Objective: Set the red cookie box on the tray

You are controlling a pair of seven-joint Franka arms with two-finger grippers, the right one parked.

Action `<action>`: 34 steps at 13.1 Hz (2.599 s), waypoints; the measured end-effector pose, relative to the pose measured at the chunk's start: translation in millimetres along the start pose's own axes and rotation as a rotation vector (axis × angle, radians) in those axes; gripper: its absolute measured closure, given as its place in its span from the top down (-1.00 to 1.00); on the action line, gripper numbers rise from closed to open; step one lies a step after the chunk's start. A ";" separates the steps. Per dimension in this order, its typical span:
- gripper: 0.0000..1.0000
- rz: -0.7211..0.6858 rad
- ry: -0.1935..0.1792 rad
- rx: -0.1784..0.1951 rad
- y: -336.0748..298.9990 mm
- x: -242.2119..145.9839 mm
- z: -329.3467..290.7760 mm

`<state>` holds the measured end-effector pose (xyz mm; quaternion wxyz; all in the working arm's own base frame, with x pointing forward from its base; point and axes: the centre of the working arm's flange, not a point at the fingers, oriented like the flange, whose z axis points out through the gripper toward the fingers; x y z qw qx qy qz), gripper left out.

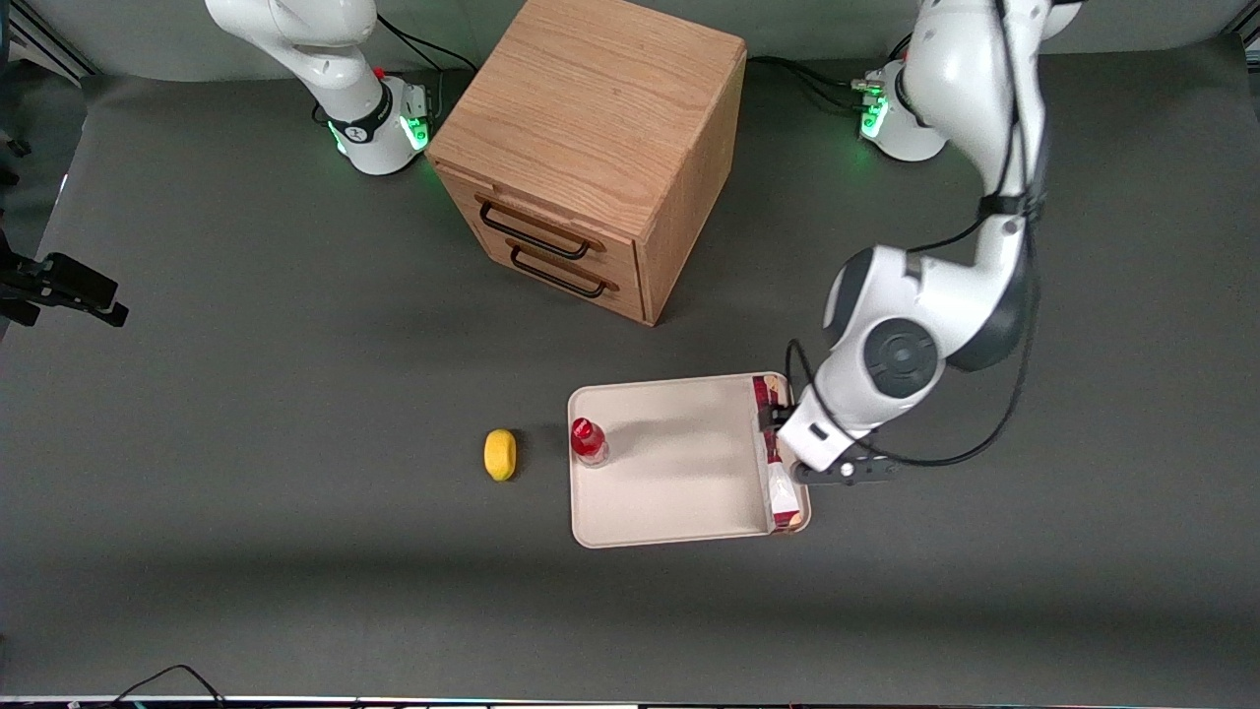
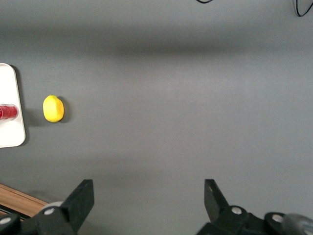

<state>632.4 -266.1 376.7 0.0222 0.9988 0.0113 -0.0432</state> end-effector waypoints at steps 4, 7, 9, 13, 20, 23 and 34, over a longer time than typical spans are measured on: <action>1.00 0.112 -0.049 -0.021 -123.4 -21.9 -122.3; 1.00 0.122 -0.058 -0.009 -209.5 -32.0 -151.7; 1.00 0.122 -0.070 0.023 -213.5 -43.1 -151.6; 1.00 0.076 -0.048 0.146 -176.5 -69.2 -163.3; 1.00 0.066 -0.009 0.127 -222.7 -73.2 -186.9; 1.00 0.063 0.003 0.075 -218.4 -84.2 -202.4; 1.00 0.058 0.061 0.062 -219.3 -90.5 -236.1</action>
